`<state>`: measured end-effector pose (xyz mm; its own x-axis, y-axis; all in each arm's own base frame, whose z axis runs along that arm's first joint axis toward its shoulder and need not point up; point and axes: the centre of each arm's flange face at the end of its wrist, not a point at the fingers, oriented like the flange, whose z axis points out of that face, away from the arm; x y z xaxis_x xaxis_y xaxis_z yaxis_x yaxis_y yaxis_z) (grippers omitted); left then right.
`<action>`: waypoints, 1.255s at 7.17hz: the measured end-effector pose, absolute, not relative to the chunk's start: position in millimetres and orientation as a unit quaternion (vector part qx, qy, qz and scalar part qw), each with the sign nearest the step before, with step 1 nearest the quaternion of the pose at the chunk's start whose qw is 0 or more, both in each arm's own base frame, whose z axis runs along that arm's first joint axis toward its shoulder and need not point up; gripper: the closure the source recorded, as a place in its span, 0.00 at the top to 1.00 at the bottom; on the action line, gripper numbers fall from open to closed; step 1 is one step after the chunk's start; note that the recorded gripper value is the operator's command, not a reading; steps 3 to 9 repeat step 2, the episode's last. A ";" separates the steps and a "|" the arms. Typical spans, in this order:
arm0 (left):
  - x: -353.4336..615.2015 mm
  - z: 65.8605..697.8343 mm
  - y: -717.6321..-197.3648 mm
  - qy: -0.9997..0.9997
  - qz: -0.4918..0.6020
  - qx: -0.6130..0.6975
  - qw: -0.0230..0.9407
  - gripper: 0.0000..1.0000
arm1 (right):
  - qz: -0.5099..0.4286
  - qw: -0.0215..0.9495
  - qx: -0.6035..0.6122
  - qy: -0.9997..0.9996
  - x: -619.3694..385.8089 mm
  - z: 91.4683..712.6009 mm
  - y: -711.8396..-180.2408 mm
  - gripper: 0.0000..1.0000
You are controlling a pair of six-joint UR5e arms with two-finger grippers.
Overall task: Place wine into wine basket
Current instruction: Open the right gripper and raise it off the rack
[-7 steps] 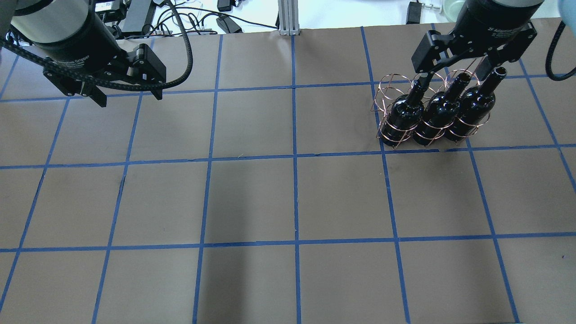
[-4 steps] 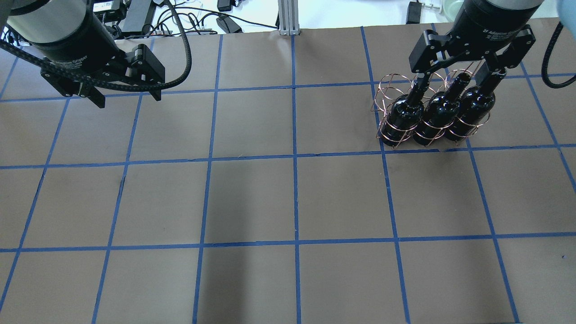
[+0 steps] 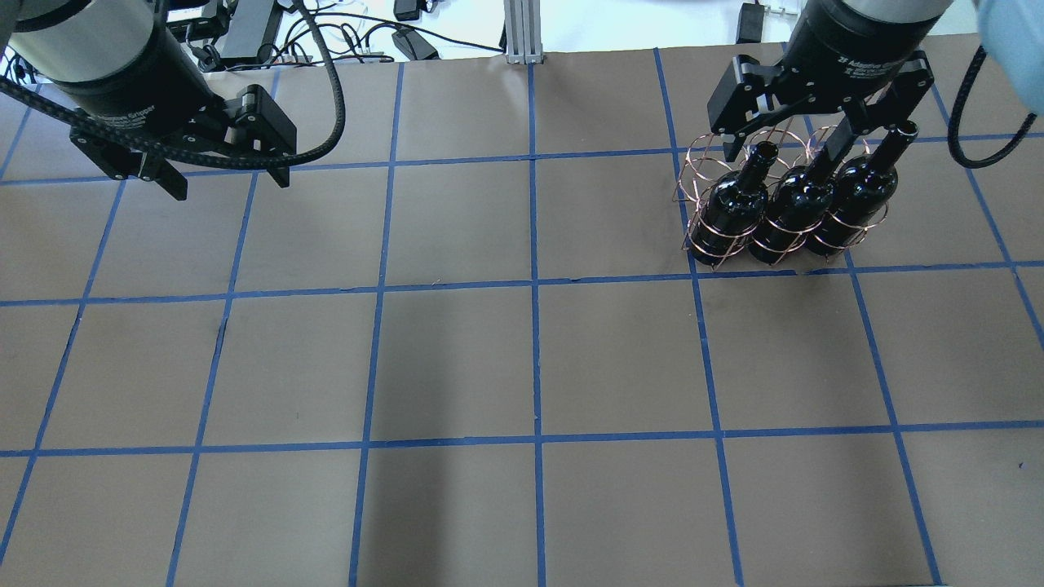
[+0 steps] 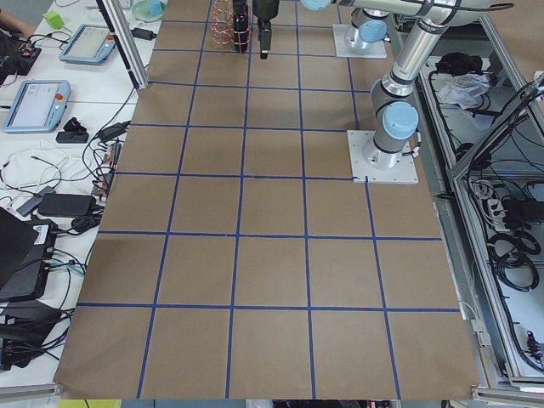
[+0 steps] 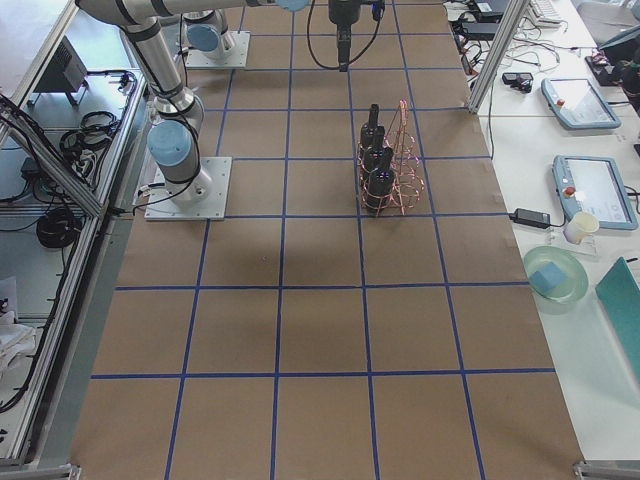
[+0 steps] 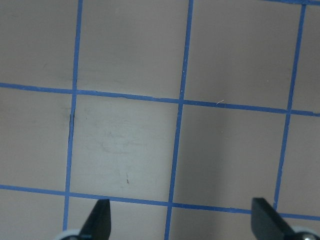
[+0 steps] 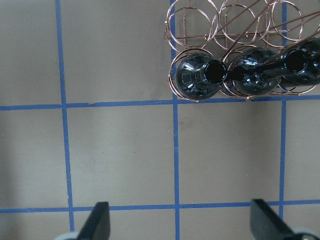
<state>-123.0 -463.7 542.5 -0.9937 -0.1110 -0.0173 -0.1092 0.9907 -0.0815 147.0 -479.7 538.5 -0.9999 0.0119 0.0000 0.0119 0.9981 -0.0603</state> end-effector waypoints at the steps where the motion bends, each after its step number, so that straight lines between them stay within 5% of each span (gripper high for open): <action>1: -123.0 542.5 -463.7 0.998 -0.040 -0.055 0.011 1.00 | 0.032 0.001 -0.001 -0.999 151.0 539.1 -478.9 1.00; 9: -123.0 542.5 -463.7 0.998 -0.040 -0.055 0.011 1.00 | 0.034 0.001 0.000 -0.999 152.4 540.3 -478.7 1.00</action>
